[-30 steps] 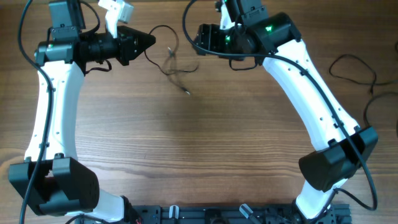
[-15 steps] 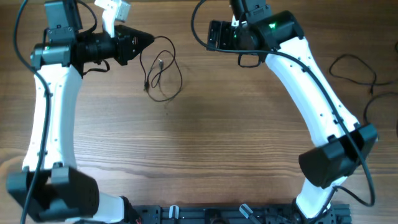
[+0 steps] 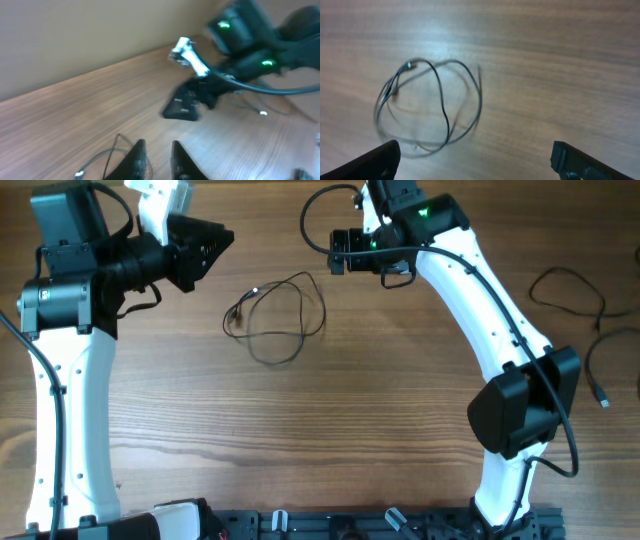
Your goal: Untangle cables
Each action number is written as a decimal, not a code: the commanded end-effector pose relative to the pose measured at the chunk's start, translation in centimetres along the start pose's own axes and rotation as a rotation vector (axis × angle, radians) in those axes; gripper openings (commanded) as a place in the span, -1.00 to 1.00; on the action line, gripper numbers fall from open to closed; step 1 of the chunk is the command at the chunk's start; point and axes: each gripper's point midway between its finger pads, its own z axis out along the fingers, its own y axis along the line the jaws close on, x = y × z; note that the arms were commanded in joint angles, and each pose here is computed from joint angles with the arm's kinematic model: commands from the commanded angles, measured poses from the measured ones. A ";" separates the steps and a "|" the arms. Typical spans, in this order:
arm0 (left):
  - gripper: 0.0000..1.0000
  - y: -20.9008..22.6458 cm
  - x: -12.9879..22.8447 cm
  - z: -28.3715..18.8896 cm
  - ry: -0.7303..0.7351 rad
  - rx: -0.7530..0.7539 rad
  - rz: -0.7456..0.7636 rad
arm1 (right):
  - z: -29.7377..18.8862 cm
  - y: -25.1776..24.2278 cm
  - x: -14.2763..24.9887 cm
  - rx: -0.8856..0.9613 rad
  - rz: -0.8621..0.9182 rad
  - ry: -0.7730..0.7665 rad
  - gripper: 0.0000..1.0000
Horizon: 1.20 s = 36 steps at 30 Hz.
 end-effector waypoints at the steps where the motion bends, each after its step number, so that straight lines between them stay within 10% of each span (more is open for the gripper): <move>1: -0.23 3.3 0.4 -0.6 0.019 -0.193 -0.093 | -0.1 1.9 0.6 -0.073 -0.047 0.026 0.99; 8: -0.06 6.6 1.2 -1.6 0.049 -0.398 -0.128 | 1.8 3.6 2.7 -0.140 -0.045 0.128 0.99; 36: 0.10 7.1 1.6 -2.2 0.051 -0.413 -0.183 | 15.1 6.2 8.5 -0.162 -0.101 0.320 0.84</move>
